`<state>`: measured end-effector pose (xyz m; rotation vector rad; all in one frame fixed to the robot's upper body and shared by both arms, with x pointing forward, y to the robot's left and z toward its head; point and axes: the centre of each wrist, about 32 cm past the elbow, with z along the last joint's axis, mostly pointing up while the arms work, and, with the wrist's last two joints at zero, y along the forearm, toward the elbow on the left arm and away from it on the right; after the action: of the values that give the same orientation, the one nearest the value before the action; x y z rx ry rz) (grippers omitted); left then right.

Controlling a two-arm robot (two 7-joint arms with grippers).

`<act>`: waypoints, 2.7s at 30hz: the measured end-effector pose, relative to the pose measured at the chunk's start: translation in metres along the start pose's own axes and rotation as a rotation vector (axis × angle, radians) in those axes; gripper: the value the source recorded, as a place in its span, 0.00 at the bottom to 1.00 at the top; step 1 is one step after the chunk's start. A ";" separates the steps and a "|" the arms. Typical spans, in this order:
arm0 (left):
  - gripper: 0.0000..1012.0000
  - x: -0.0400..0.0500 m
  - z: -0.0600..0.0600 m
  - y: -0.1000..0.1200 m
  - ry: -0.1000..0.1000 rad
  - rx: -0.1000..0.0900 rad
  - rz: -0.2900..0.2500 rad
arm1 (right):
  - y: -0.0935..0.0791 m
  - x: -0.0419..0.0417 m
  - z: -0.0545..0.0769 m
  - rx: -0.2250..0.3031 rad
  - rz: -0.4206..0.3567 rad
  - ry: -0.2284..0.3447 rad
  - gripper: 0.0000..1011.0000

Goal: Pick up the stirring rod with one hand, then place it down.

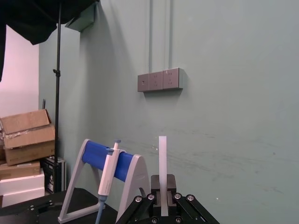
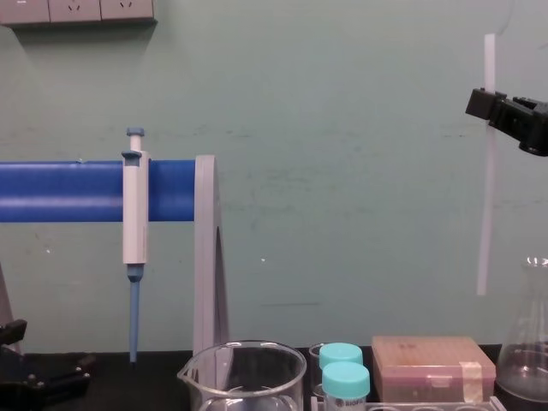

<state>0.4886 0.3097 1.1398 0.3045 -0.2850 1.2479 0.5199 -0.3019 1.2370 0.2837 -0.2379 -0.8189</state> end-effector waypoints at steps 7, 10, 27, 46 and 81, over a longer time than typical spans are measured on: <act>0.99 0.0000 0.000 0.000 0.000 0.000 0.000 | 0.000 -0.0005 -0.001 0.002 -0.001 0.001 0.07; 0.99 0.0000 0.000 0.000 0.000 0.000 0.000 | 0.000 -0.0004 -0.001 0.002 -0.002 0.001 0.07; 0.99 0.0000 0.000 0.000 0.000 0.000 0.000 | 0.000 0.0004 -0.002 0.003 0.001 0.008 0.07; 0.99 0.0000 0.000 0.000 0.000 0.000 0.000 | -0.002 -0.0010 -0.003 0.000 0.006 0.010 0.07; 0.99 0.0000 0.000 0.000 0.000 0.000 0.000 | -0.005 -0.0046 -0.004 -0.012 0.055 0.032 0.07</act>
<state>0.4886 0.3097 1.1398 0.3045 -0.2851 1.2479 0.5143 -0.3015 1.2312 0.2776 -0.2105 -0.7602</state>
